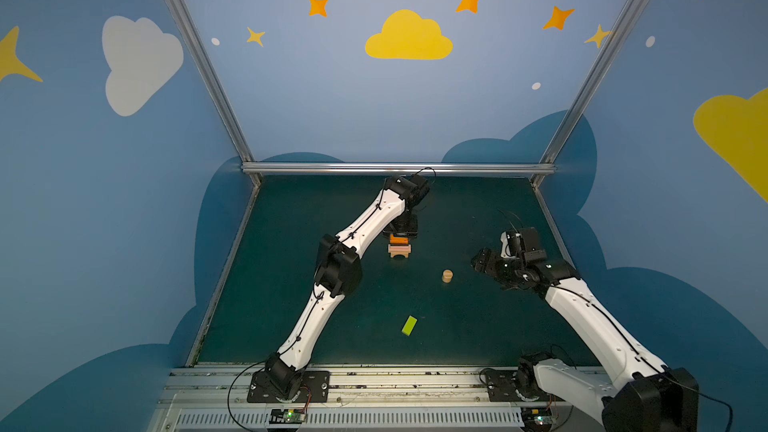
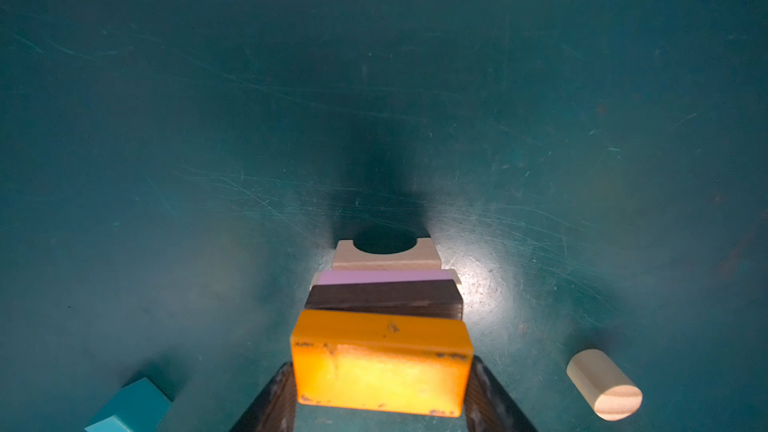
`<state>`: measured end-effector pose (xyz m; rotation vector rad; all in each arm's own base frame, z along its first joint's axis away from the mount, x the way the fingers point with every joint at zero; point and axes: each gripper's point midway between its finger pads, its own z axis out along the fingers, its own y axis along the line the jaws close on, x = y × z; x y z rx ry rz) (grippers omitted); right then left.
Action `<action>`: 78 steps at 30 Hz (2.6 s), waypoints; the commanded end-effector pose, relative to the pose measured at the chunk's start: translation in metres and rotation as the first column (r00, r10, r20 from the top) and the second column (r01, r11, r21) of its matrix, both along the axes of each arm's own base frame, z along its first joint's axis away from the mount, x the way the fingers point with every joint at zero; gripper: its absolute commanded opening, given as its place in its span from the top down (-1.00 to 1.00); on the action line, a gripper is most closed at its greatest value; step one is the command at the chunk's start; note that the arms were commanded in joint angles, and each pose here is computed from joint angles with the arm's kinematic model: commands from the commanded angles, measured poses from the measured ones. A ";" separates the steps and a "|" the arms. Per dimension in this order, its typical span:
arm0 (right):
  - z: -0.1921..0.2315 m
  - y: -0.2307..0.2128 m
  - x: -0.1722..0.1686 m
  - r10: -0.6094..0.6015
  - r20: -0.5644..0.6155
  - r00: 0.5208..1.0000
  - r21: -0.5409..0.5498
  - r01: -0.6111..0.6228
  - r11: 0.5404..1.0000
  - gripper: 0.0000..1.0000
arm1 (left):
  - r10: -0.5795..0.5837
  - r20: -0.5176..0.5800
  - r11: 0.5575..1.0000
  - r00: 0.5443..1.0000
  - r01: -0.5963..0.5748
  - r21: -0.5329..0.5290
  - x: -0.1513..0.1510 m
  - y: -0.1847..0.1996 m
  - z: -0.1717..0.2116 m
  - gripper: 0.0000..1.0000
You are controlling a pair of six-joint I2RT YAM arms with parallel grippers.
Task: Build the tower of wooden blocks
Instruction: 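Lower the orange block with the left gripper onto the dark brown block, then open the left gripper and raise it off the orange block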
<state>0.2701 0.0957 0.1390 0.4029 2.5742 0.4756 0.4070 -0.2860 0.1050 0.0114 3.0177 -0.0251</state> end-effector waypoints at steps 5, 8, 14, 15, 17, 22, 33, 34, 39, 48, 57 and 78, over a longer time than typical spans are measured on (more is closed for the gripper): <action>-0.007 0.000 -0.002 0.005 -0.014 1.000 0.006 -0.005 1.000 -0.77 | 0.012 -0.006 1.000 1.000 -0.012 0.022 0.003 0.004 -0.007 -0.22; -0.008 0.000 -0.002 0.006 -0.016 1.000 0.008 -0.006 1.000 -0.77 | 0.013 -0.004 1.000 1.000 -0.013 0.021 0.003 0.003 -0.007 -0.22; -0.008 0.000 -0.002 0.004 -0.014 1.000 0.012 -0.004 1.000 -0.77 | 0.016 -0.006 1.000 1.000 -0.016 0.014 0.003 0.002 -0.008 -0.22; -0.008 0.000 -0.003 0.005 -0.013 1.000 0.012 -0.005 1.000 -0.77 | 0.014 -0.005 1.000 1.000 -0.014 0.013 0.003 0.001 -0.007 -0.22; -0.007 0.000 -0.002 0.002 -0.012 1.000 0.013 -0.002 1.000 -0.77 | 0.015 -0.001 1.000 1.000 -0.015 0.011 0.004 0.001 -0.007 -0.22; -0.008 -0.001 -0.003 0.002 -0.014 1.000 0.011 -0.002 1.000 -0.77 | 0.013 -0.001 1.000 1.000 -0.013 0.009 0.004 0.000 -0.008 -0.24; -0.008 -0.001 -0.003 0.002 -0.012 1.000 0.015 -0.002 1.000 -0.77 | 0.021 -0.008 1.000 1.000 -0.020 0.011 0.003 0.001 -0.009 -0.26; -0.008 -0.001 -0.003 0.002 -0.013 1.000 0.017 -0.001 1.000 -0.77 | 0.022 -0.008 1.000 1.000 -0.022 0.012 0.004 0.001 -0.009 -0.27; -0.008 -0.002 -0.003 0.000 -0.013 1.000 0.016 0.000 1.000 -0.77 | 0.022 -0.008 1.000 1.000 -0.022 0.013 0.004 0.002 -0.010 -0.30; -0.008 -0.002 -0.003 0.000 -0.010 1.000 0.018 0.000 1.000 -0.77 | 0.024 -0.005 1.000 1.000 -0.024 0.006 0.004 0.000 -0.009 -0.31; -0.008 -0.001 -0.002 0.001 -0.011 1.000 0.022 -0.001 1.000 -0.77 | 0.032 -0.008 0.999 0.999 -0.032 -0.010 0.004 -0.002 -0.006 -0.34; -0.009 -0.003 -0.004 -0.004 -0.009 1.000 0.027 0.004 1.000 -0.77 | 0.048 -0.023 0.999 0.999 -0.049 -0.020 0.000 -0.003 -0.005 -0.37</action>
